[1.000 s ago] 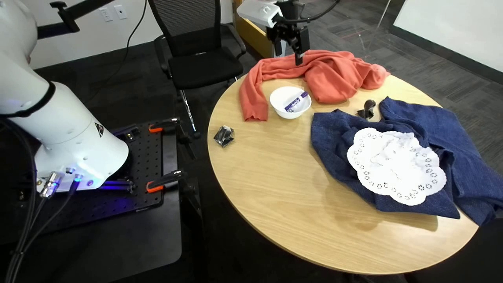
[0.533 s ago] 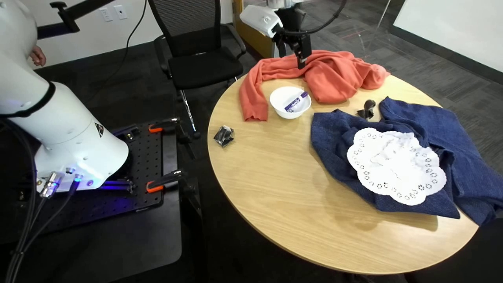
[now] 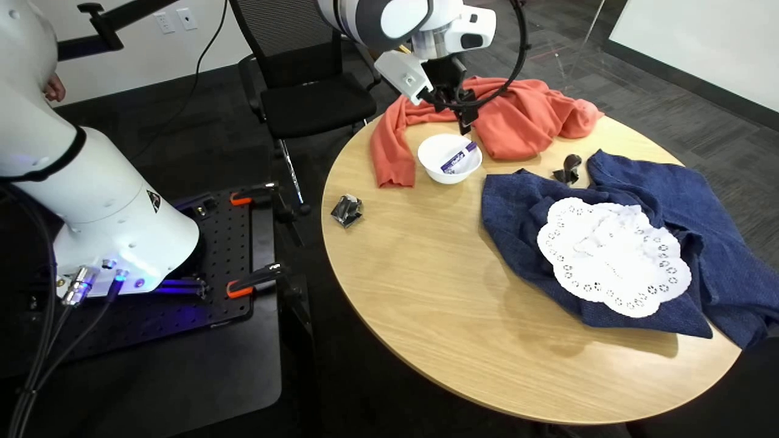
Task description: Take the marker out of the white bowl
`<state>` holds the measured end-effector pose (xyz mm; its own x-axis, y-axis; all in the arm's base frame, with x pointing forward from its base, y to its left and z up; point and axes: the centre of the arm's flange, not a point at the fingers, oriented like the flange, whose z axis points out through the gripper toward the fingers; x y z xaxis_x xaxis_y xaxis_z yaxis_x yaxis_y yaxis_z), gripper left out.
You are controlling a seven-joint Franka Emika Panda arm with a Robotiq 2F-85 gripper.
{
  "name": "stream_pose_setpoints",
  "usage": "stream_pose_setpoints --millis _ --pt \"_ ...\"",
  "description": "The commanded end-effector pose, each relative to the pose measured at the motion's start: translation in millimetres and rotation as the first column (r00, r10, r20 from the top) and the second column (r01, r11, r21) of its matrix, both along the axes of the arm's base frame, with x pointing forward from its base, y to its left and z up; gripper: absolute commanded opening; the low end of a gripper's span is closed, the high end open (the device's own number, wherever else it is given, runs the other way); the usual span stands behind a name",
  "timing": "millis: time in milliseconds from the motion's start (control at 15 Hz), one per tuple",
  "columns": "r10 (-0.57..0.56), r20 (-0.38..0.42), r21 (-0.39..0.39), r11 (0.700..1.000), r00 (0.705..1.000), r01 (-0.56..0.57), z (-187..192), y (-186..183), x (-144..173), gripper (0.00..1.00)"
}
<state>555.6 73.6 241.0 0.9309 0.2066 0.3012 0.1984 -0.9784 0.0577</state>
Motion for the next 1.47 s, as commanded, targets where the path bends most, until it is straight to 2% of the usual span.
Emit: stream_pose_setpoints --millis 0,67,267,467,733,800,867,1400 --pt "-0.017 0.017 0.003 1.000 1.000 0.017 -16.2 6.9 -3.5 1.00" --pt "-0.017 0.015 -0.003 1.000 1.000 0.017 -20.1 7.3 -2.5 1.00" --pt "-0.019 -0.014 -0.011 1.000 1.000 0.019 -35.8 7.2 2.8 0.67" --pt "-0.019 -0.044 -0.014 1.000 0.999 0.018 -52.6 9.2 6.9 0.60" --pt "-0.017 -0.066 -0.012 1.000 0.998 0.016 -73.7 16.7 17.8 0.68" --pt "-0.015 -0.068 -0.013 1.000 0.998 0.014 -77.8 18.8 21.1 0.73" --pt "-0.012 -0.067 -0.015 1.000 0.998 0.011 -81.3 20.8 25.0 0.69" --pt "-0.017 -0.049 -0.025 1.000 0.999 0.016 -104.9 24.1 54.5 0.67"
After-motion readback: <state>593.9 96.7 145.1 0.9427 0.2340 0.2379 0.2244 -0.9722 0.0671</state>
